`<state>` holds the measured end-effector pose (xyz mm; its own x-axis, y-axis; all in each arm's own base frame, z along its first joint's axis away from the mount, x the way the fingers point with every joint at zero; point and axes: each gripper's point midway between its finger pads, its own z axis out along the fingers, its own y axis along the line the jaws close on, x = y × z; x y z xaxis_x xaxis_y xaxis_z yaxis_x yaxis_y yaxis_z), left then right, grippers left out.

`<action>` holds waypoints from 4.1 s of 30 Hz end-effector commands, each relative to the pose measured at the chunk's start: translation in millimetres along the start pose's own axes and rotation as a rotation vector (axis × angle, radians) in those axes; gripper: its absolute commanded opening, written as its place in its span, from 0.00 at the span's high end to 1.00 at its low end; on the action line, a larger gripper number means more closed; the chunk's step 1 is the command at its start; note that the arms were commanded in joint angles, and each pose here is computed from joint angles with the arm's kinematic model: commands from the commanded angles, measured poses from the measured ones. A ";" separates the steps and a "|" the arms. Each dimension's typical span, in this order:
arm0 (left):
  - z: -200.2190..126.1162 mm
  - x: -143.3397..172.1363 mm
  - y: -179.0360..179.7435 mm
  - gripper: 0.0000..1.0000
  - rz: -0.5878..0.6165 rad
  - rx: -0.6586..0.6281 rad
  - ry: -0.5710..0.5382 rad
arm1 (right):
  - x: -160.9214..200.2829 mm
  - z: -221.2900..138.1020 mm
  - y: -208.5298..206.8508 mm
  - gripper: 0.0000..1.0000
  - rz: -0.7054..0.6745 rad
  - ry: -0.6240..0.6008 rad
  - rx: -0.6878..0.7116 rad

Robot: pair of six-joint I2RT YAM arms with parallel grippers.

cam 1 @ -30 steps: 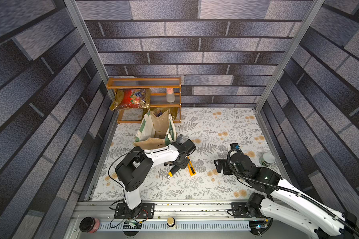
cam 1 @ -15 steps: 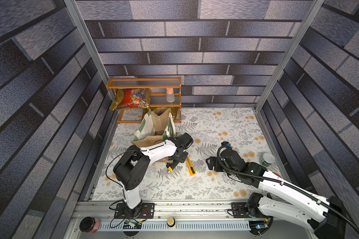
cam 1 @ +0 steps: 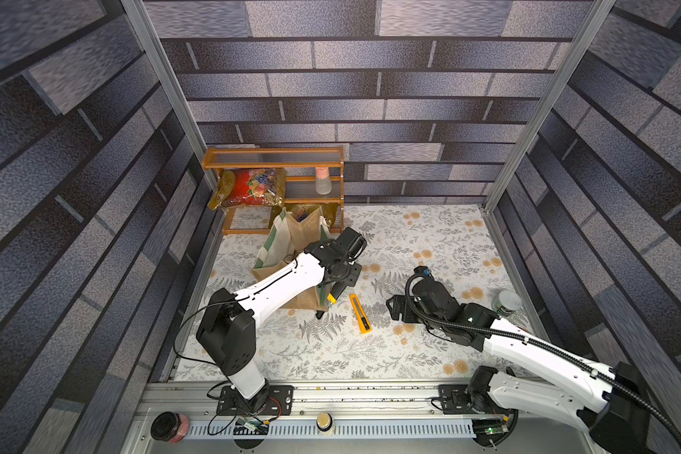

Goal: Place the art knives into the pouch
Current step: Place the utility knife in the pouch, then pick up the utility knife at the center of the board.

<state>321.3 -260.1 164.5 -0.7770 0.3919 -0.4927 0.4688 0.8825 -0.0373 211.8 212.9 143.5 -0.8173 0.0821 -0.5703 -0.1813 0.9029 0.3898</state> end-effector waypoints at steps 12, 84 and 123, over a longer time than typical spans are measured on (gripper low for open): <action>-112.3 -69.0 44.0 0.60 -0.089 -0.005 -0.192 | -15.3 1.9 23.4 0.09 -0.048 -0.007 -0.048; -149.6 -7.5 141.3 0.00 -0.421 -0.139 -0.339 | 67.8 103.0 40.1 0.30 -0.200 0.344 0.110; -156.5 27.8 137.2 0.00 -0.469 -0.085 -0.354 | 101.5 117.8 32.8 0.50 -0.321 0.446 0.302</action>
<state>299.7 -86.8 280.8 -0.7041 -0.1247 -0.6991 0.0609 0.9702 -0.2344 193.5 312.4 22.0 -0.9107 -0.3073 -0.2759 -0.3378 0.9386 0.0698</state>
